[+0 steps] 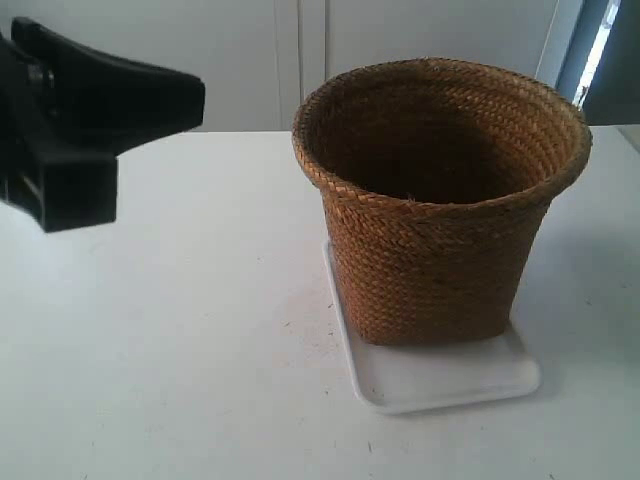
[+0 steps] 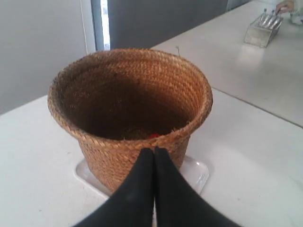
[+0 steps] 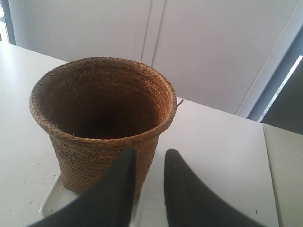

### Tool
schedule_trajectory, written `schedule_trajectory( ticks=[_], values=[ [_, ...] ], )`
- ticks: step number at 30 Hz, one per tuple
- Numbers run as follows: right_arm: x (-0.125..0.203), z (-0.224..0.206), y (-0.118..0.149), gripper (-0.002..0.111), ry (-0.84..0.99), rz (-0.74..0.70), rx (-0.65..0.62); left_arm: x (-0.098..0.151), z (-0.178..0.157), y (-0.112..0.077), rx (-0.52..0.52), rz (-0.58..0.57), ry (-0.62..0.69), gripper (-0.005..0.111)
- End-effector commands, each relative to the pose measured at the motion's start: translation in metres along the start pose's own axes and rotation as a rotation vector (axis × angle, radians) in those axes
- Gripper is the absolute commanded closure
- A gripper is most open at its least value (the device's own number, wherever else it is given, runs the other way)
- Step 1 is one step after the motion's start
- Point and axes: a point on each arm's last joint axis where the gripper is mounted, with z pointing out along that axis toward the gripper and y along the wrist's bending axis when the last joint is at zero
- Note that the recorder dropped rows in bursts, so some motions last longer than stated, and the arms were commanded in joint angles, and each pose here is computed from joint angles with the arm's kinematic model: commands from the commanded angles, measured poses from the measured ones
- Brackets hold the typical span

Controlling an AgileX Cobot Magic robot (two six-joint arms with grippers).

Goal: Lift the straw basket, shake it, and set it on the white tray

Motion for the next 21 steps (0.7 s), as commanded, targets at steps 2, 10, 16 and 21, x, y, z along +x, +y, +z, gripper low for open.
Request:
schedule_trajectory(
  ticks=[2,10,16,21],
  values=[
    [0.001,0.000,0.000,0.087,0.000,0.002,0.000,0.005,-0.003,0.001,-0.003,-0.007,0.043,0.107],
    [0.001,0.000,0.000,0.087,0.000,0.002,0.000,0.013,-0.003,0.012,-0.093,0.172,0.115,0.107],
    [0.001,0.000,0.000,0.087,0.000,0.002,0.000,0.030,-0.017,0.061,-0.362,0.001,0.186,0.107],
    [0.001,0.000,0.000,0.087,0.000,0.002,0.000,0.069,-0.054,0.077,-0.556,-0.042,0.192,0.107]
  ],
)
